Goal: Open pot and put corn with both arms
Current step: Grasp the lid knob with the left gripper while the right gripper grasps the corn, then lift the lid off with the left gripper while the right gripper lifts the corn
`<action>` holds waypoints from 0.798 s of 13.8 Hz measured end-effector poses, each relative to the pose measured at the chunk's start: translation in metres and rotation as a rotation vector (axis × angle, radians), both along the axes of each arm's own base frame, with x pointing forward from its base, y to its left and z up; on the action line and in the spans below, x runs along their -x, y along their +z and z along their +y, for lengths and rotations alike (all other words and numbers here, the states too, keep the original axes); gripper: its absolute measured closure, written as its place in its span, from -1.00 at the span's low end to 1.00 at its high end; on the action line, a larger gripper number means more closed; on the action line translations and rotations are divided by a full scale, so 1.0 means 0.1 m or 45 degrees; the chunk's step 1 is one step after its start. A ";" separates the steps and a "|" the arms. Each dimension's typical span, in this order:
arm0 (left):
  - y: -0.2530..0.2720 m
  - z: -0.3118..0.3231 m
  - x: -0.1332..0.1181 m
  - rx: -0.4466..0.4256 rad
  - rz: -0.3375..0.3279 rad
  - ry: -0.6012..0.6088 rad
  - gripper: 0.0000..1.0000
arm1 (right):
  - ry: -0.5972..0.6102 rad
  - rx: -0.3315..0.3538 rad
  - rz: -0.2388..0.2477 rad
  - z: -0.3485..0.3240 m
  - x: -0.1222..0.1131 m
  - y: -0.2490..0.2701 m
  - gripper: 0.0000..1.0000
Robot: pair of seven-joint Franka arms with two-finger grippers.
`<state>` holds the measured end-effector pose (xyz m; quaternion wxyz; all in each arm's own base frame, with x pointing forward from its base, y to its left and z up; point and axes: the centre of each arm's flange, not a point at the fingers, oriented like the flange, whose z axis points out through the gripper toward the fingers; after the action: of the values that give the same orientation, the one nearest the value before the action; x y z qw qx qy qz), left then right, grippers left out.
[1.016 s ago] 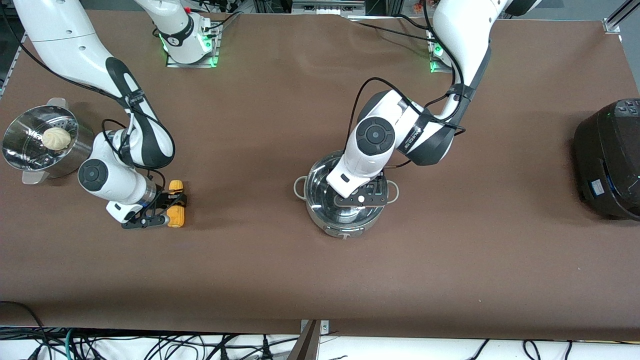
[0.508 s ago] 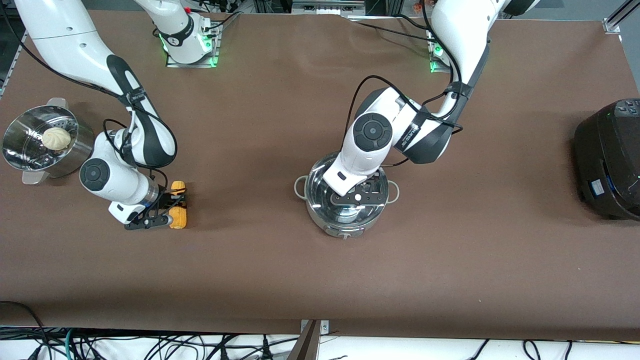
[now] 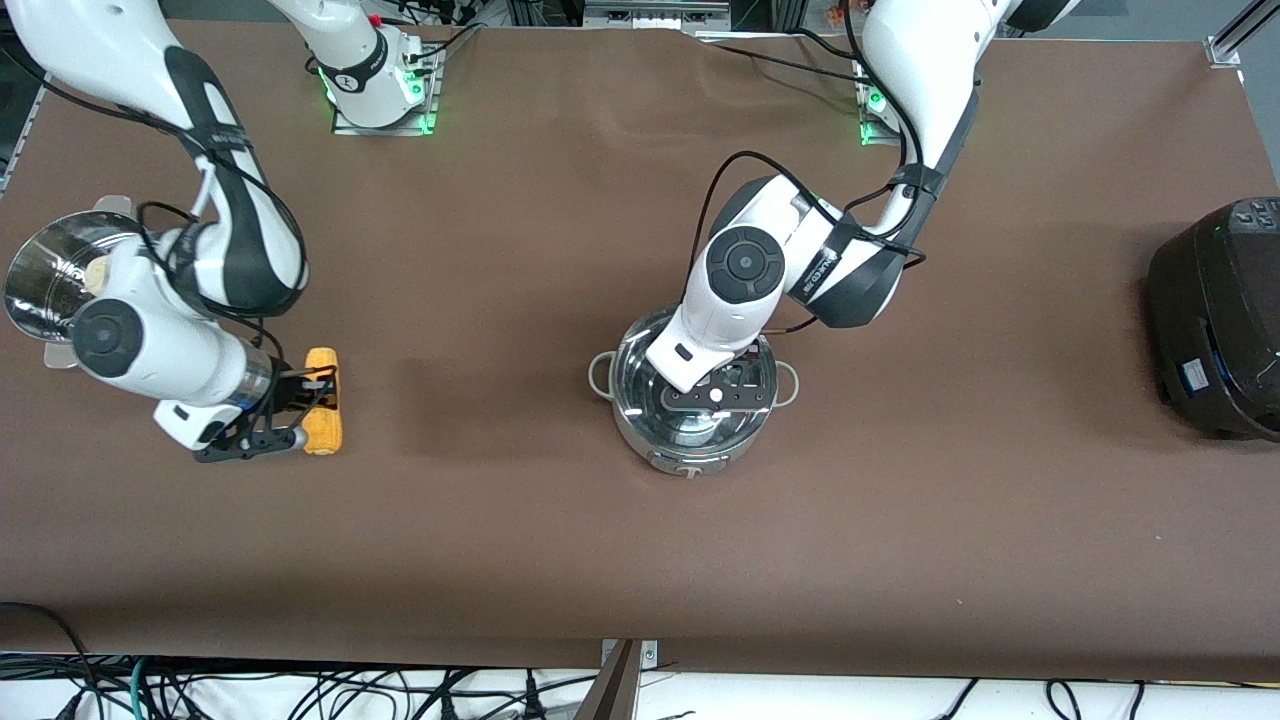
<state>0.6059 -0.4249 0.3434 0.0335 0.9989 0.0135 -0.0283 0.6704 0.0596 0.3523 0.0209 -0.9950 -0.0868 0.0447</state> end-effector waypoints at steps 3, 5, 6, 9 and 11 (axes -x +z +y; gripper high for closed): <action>0.01 0.07 -0.02 -0.037 0.013 0.001 0.00 | -0.004 0.004 0.027 -0.03 -0.09 0.61 0.38; 0.09 0.18 -0.08 -0.066 0.014 0.013 0.00 | -0.002 -0.029 0.027 0.04 -0.10 0.76 0.38; 0.15 0.26 -0.11 -0.082 0.019 0.024 0.00 | -0.005 -0.047 0.029 0.11 -0.10 0.80 0.38; 0.30 0.48 -0.19 -0.100 0.030 0.061 0.00 | -0.060 -0.067 0.035 0.41 -0.07 0.94 0.38; 0.44 0.69 -0.30 -0.091 0.011 0.089 0.00 | -0.098 -0.086 0.037 0.70 -0.02 1.02 0.38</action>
<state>0.6359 -0.3561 0.3878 -0.0014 0.9983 0.0493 -0.0308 0.6729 0.1297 0.4539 0.0576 -0.9956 -0.0495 0.0553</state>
